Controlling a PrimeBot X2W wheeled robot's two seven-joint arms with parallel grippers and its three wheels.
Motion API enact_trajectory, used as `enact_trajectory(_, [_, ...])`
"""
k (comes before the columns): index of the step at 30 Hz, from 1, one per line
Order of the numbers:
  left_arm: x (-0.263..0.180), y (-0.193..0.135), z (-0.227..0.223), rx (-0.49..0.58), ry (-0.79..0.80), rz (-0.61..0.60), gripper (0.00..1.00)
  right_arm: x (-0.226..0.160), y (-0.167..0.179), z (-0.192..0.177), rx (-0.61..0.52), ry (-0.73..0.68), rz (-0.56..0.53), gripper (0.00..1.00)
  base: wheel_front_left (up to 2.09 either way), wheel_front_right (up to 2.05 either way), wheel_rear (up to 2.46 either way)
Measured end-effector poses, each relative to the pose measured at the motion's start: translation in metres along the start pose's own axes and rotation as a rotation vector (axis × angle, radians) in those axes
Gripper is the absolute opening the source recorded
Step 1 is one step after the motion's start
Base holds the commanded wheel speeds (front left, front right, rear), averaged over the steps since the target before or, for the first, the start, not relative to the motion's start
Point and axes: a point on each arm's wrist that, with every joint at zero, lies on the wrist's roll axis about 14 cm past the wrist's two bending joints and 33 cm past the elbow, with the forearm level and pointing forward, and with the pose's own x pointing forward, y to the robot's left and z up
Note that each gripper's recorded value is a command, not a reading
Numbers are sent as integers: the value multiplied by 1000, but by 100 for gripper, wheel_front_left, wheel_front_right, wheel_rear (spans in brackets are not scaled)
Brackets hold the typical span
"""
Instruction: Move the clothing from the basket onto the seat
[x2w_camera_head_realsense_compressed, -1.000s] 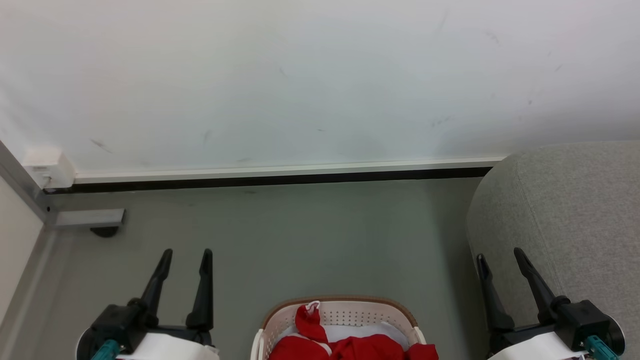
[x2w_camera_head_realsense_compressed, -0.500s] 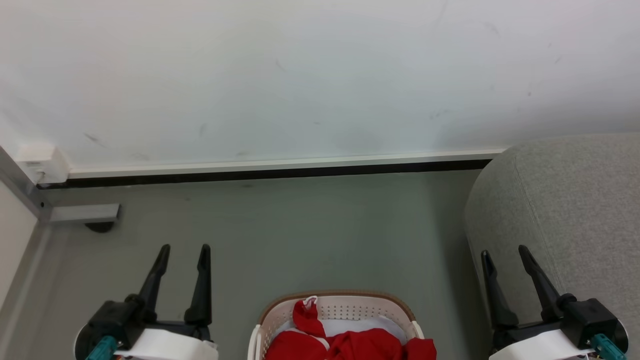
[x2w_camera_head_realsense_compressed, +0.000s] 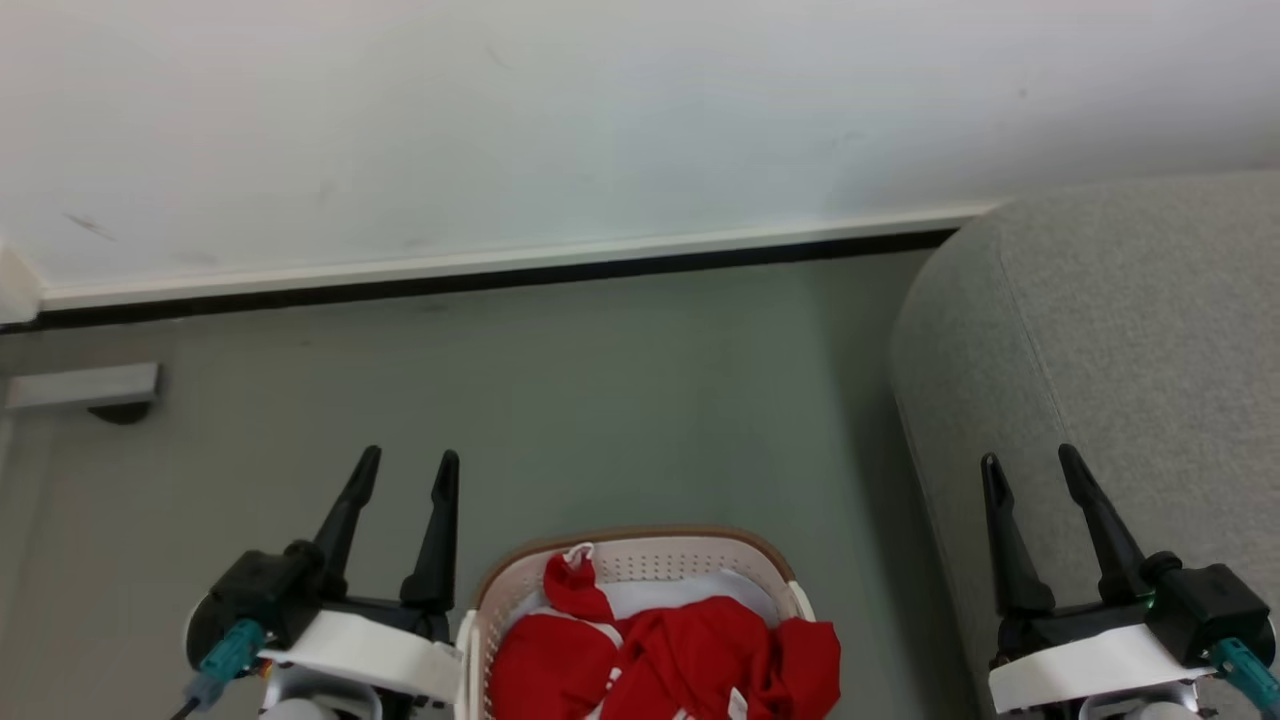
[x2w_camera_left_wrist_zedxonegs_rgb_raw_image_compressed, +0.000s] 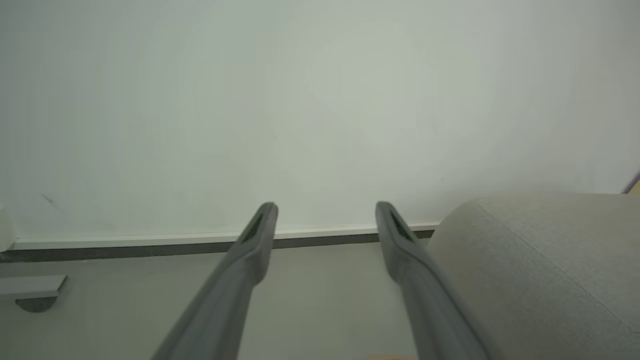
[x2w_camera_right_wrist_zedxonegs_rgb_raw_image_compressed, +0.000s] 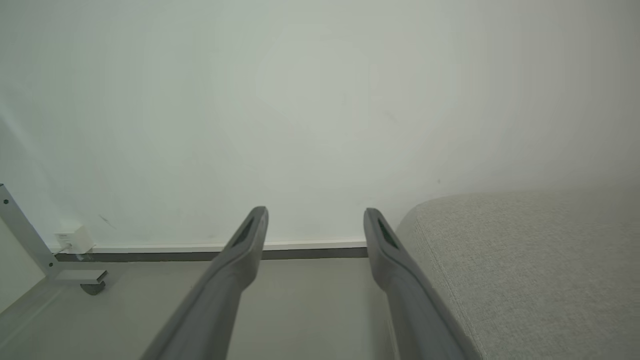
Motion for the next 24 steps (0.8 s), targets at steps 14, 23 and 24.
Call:
enact_trajectory(14, [21,-36,-142,-26,402,-197,100,4,-44,-11,10,24,-125,100,0,0,0])
enact_trajectory(23, [2,-56,-235,60,735,-397,100,2,-73,-23,18,55,-213,100,0,0,0])
enact_trajectory(24, [-2,-57,-245,80,770,-420,100,2,-76,-24,18,57,-221,100,0,0,0])
